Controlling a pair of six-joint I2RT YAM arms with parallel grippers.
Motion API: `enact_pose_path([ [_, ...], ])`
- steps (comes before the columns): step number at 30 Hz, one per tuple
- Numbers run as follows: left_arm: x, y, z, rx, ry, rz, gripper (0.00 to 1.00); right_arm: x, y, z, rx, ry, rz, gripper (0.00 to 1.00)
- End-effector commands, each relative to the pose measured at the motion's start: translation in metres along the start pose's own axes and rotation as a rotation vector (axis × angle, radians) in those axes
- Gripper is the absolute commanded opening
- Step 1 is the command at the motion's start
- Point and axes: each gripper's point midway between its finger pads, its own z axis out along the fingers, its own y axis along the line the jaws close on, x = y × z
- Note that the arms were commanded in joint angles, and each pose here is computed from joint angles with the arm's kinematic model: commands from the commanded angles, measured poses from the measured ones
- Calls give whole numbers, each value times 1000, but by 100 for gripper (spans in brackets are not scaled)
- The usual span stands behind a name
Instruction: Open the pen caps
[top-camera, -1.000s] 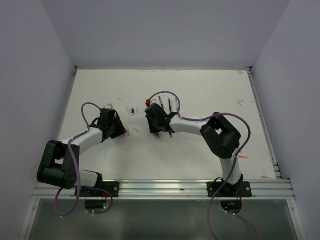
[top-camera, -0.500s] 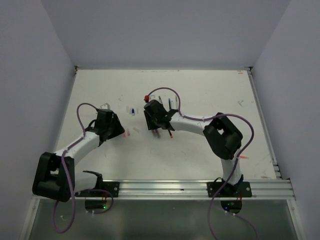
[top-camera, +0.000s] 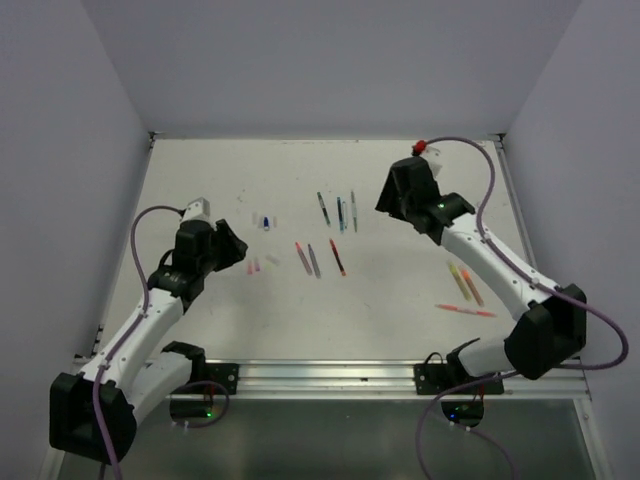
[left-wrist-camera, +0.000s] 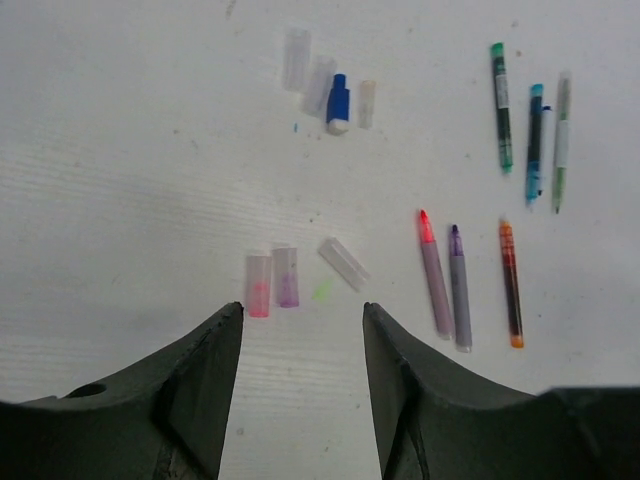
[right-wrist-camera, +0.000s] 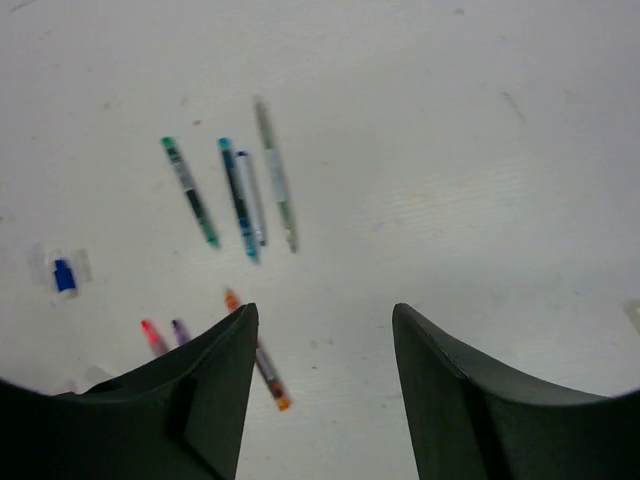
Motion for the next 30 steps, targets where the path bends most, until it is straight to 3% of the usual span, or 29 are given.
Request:
enact_pose_path([
  [1, 5, -23, -11, 110, 16, 29, 55, 27, -93, -15, 242, 68, 138, 62],
  [7, 21, -52, -17, 224, 58, 62, 55, 63, -174, -18, 354, 184, 378, 62],
  [11, 31, -67, -19, 281, 90, 90, 55, 60, -206, -19, 434, 231, 192, 61],
  [18, 48, -79, -15, 352, 131, 112, 56, 82, -260, -28, 519, 344, 102, 63],
  [21, 52, -81, -12, 365, 144, 118, 56, 84, -269, -28, 527, 329, 91, 79],
  [30, 54, -87, -7, 395, 153, 122, 56, 103, -282, -5, 551, 431, 104, 68],
])
